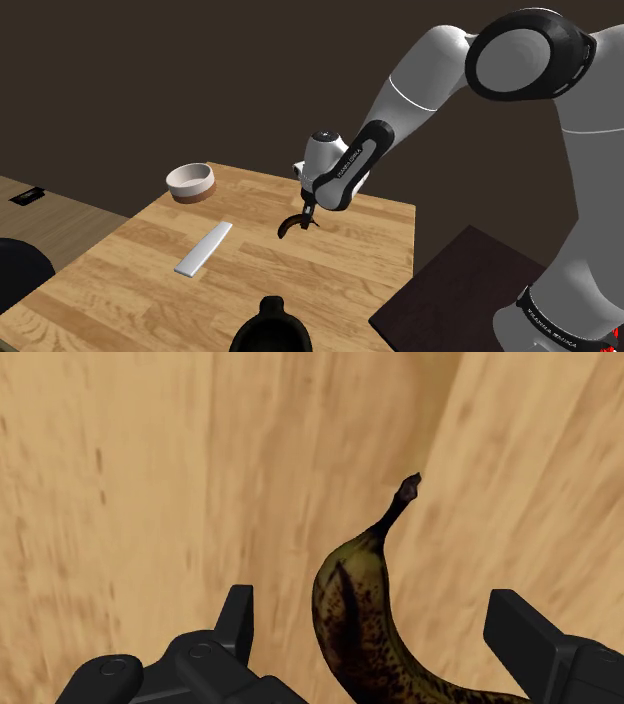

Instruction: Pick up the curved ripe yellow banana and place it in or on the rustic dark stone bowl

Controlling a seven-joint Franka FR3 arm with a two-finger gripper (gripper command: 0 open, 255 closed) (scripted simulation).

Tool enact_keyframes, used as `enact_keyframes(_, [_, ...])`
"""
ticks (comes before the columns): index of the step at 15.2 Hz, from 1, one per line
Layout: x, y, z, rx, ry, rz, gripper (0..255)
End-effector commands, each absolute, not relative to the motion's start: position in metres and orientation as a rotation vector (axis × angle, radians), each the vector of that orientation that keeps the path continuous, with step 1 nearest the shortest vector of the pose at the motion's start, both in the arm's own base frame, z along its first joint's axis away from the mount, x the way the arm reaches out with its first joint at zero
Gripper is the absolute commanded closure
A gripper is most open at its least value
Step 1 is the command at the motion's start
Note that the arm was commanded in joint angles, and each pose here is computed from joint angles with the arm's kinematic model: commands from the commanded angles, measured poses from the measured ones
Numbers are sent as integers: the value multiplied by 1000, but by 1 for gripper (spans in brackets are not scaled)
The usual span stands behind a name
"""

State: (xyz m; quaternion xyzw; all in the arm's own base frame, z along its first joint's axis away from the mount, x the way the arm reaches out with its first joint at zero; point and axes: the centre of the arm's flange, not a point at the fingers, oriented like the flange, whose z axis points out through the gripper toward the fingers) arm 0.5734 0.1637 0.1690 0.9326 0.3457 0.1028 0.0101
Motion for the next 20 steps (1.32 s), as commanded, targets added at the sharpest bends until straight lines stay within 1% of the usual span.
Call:
enact_keyframes(1, [573, 164, 166, 2911, 1079, 322, 0])
enact_keyframes(7, [573, 164, 166, 2911, 1079, 322, 0])
enact_keyframes(8, [573, 164, 166, 2911, 1079, 322, 255])
enact_keyframes(17, [573, 164, 166, 2911, 1079, 322, 255])
enact_keyframes(20, [573, 164, 182, 2911, 1079, 322, 255])
